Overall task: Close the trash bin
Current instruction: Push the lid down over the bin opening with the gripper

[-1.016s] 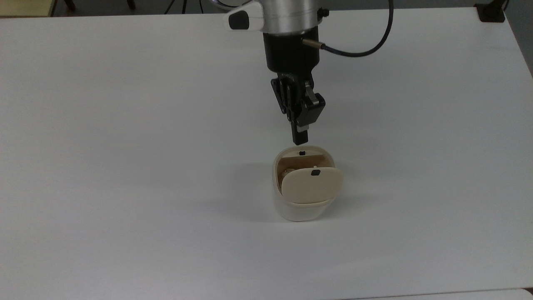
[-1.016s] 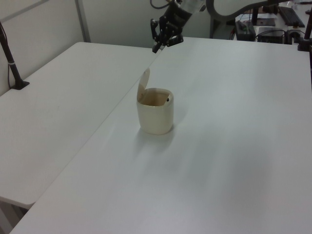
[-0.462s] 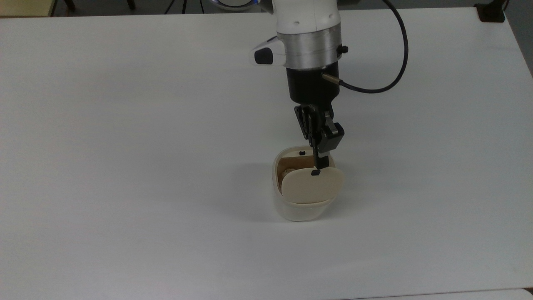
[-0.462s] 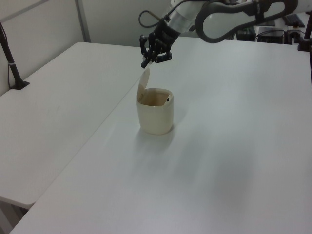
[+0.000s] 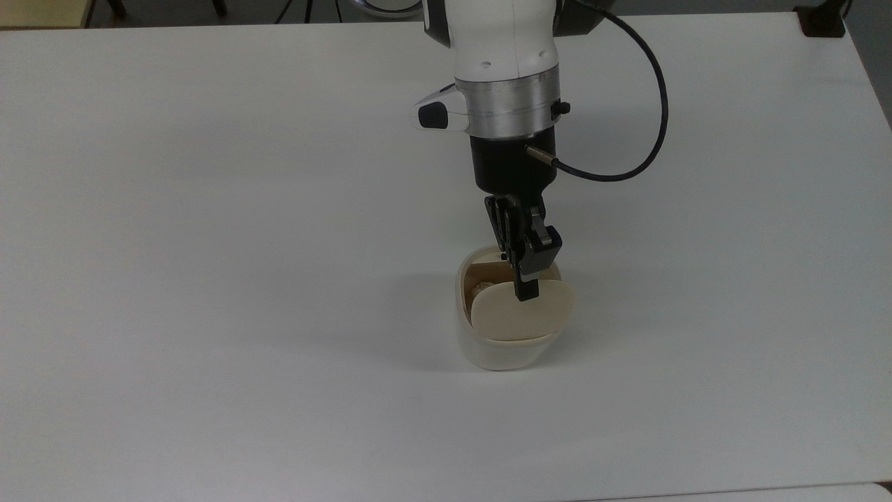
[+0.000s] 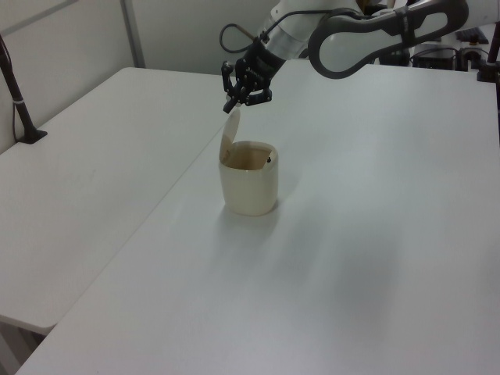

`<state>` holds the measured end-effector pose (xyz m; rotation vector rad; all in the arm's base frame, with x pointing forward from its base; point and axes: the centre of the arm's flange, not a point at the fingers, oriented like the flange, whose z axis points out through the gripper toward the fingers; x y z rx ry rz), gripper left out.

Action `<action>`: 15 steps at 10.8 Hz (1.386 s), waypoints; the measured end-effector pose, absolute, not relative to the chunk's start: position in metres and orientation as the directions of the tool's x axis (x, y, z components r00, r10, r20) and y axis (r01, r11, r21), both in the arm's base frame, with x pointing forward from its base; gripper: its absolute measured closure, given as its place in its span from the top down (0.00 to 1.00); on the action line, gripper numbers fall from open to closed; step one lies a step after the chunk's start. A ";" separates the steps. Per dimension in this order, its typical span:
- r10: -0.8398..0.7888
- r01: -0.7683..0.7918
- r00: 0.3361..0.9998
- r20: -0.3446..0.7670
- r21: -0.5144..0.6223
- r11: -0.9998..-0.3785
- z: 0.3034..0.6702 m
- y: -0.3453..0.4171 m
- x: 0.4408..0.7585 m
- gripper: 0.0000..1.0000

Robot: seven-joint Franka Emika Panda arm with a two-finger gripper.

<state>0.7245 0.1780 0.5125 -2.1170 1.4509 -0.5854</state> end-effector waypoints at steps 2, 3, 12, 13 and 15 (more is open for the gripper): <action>-0.936 -0.722 0.343 0.081 -0.615 -0.317 0.508 0.179 0.726 0.01; -0.935 -0.721 0.343 0.085 -0.614 -0.321 0.507 0.178 0.726 0.01; -0.918 -0.706 0.368 0.150 -0.598 -0.380 0.508 0.179 0.722 0.01; -0.914 -0.705 0.375 0.152 -0.593 -0.388 0.506 0.181 0.720 0.01; -0.906 -0.704 0.393 0.156 -0.582 -0.406 0.501 0.184 0.717 0.01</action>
